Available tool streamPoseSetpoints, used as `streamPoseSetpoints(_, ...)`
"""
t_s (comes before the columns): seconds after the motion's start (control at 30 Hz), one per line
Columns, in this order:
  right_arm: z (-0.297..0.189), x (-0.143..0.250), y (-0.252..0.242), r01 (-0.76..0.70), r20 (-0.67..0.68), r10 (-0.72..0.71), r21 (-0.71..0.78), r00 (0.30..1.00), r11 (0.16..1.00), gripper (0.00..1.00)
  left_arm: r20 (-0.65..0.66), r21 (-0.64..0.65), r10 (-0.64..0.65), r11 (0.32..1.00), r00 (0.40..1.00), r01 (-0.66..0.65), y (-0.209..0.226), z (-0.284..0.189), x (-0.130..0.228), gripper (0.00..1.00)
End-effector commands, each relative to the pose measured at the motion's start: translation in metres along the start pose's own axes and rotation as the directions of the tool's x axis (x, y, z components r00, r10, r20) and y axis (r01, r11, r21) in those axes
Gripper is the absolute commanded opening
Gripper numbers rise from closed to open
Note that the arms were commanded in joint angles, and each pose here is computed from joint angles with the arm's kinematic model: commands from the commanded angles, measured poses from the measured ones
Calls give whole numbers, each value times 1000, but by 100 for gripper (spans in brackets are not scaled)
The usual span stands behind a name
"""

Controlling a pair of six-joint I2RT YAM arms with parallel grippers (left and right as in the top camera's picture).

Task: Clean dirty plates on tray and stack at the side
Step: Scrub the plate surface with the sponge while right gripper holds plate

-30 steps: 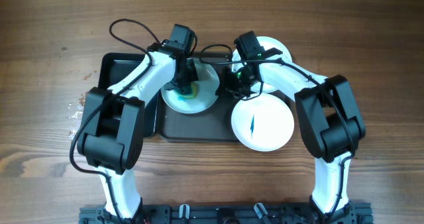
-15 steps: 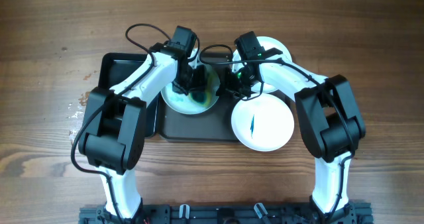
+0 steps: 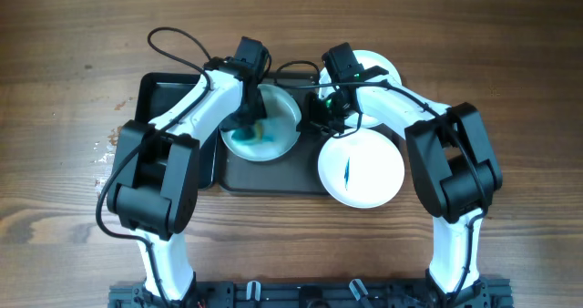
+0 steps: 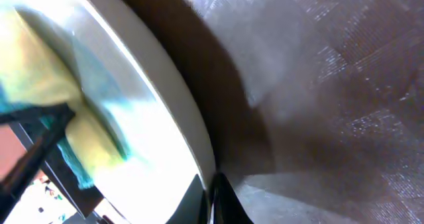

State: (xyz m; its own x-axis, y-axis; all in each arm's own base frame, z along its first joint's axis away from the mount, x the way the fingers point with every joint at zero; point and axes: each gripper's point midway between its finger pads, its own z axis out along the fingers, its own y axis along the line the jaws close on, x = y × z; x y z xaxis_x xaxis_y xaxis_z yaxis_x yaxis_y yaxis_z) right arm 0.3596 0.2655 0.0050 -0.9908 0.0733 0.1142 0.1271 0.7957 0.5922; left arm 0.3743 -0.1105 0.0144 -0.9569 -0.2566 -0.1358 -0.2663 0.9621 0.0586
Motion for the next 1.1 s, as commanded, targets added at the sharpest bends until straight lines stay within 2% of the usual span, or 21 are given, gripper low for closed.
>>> streamPoseSetpoints(0.0, 15, 5, -17, -23, -28, 25, 44, 999, 999, 4, -183, 153, 194, 974, 964, -167, -22, 6, 47, 4)
streamPoseSetpoints(0.07, 15, 5, -17, -23, -28, 24, 45, 999, 999, 4, -212, 334, 347, 904, 914, -266, -53, -5, 70, 4)
streamPoseSetpoints(0.13, 15, 5, -17, -23, -28, 25, 44, 999, 999, 4, -211, 432, 414, 852, 885, -296, -73, -13, 84, 4)
streamPoseSetpoints(0.23, 15, 5, -17, -23, -28, 25, 44, 999, 999, 4, -174, 455, 440, 830, 881, -324, -87, -15, 86, 4)
streamPoseSetpoints(0.37, 15, 5, -17, -23, -29, 25, 45, 999, 999, 4, -80, 447, 427, 823, 901, -350, -98, -12, 67, 4)
streamPoseSetpoints(0.43, 15, 5, -17, -23, -29, 25, 45, 999, 999, 4, -19, 373, 378, 862, 926, -344, -92, -6, 45, 4)
streamPoseSetpoints(0.53, 15, 5, -17, -23, -29, 25, 45, 999, 999, 4, 119, 163, 269, 944, 956, -286, -66, 3, -2, 4)
streamPoseSetpoints(0.63, 15, 5, -17, -23, -29, 25, 45, 999, 999, 4, 251, -55, 128, 991, 959, -118, -25, 2, -40, 4)
streamPoseSetpoints(0.7, 15, 5, -17, -24, -29, 25, 45, 999, 999, 4, 290, -136, 69, 990, 955, -31, -2, -1, -50, 4)
streamPoseSetpoints(0.77, 15, 5, -17, -23, -28, 24, 45, 999, 999, 4, 264, -156, 68, 987, 962, -27, 5, 1, -45, 4)
streamPoseSetpoints(0.9, 15, 5, -17, -24, -28, 25, 45, 999, 999, 4, 94, -167, 83, 984, 992, -67, 12, 6, -5, 4)
streamPoseSetpoints(1.0, 15, 5, -17, -24, -28, 25, 45, 999, 999, 4, -73, -107, 116, 987, 991, -123, 5, 7, 34, 4)
streamPoseSetpoints(1.07, 15, 5, -17, -24, -29, 25, 44, 999, 999, 4, -159, 31, 223, 975, 962, -221, -18, 5, 55, 4)
